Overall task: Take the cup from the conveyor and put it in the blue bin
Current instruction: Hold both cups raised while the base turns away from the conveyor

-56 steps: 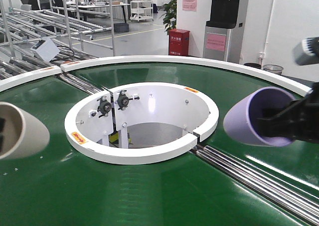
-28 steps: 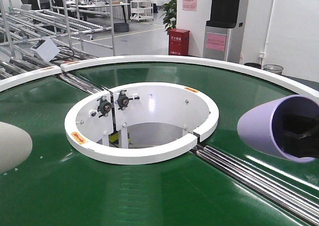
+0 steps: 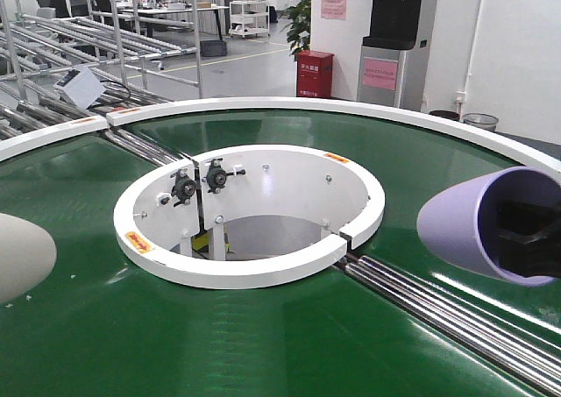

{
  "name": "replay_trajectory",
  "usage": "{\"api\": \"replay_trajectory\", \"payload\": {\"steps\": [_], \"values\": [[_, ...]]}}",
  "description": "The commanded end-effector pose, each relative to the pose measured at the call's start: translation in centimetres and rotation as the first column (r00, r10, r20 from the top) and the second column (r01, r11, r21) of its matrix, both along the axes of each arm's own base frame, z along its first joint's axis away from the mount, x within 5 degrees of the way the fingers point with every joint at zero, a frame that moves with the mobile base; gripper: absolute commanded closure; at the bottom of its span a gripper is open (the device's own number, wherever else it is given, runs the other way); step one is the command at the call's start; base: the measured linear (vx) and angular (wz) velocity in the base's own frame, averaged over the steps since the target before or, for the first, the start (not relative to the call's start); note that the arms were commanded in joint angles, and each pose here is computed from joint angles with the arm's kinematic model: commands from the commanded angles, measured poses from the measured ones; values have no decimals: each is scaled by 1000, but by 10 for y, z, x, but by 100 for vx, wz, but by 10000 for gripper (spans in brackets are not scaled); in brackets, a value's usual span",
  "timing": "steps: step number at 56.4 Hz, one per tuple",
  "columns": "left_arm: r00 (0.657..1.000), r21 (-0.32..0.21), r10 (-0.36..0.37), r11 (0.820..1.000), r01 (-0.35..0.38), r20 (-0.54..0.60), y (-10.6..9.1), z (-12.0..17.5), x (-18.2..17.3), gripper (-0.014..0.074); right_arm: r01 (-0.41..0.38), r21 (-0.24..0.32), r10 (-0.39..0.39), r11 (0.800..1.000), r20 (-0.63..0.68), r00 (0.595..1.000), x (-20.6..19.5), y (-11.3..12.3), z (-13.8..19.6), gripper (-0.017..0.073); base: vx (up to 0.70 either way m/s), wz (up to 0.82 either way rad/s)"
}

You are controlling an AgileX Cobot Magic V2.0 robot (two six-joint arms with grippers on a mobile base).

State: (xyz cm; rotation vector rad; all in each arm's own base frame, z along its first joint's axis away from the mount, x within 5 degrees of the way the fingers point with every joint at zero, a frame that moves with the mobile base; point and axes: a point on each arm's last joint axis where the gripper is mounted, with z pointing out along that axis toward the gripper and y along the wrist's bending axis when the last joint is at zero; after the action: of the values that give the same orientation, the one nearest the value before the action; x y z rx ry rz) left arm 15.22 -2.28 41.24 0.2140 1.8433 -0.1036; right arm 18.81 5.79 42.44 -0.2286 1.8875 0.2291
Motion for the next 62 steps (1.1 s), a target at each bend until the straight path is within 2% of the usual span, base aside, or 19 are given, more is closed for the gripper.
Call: {"api": "replay_trajectory", "payload": {"steps": [1, 62], "values": [[992, -38, 6, 999, -1, 126, -1, 19, -2, 601, -1, 32, -3, 999, 136, 991, -4, -2, 21, 568, 0, 0], [992, -38, 6, 999, -1, 126, -1, 19, -2, 601, -1, 33, -3, 999, 137, 991, -4, -2, 21, 568, -5, -1]]}}
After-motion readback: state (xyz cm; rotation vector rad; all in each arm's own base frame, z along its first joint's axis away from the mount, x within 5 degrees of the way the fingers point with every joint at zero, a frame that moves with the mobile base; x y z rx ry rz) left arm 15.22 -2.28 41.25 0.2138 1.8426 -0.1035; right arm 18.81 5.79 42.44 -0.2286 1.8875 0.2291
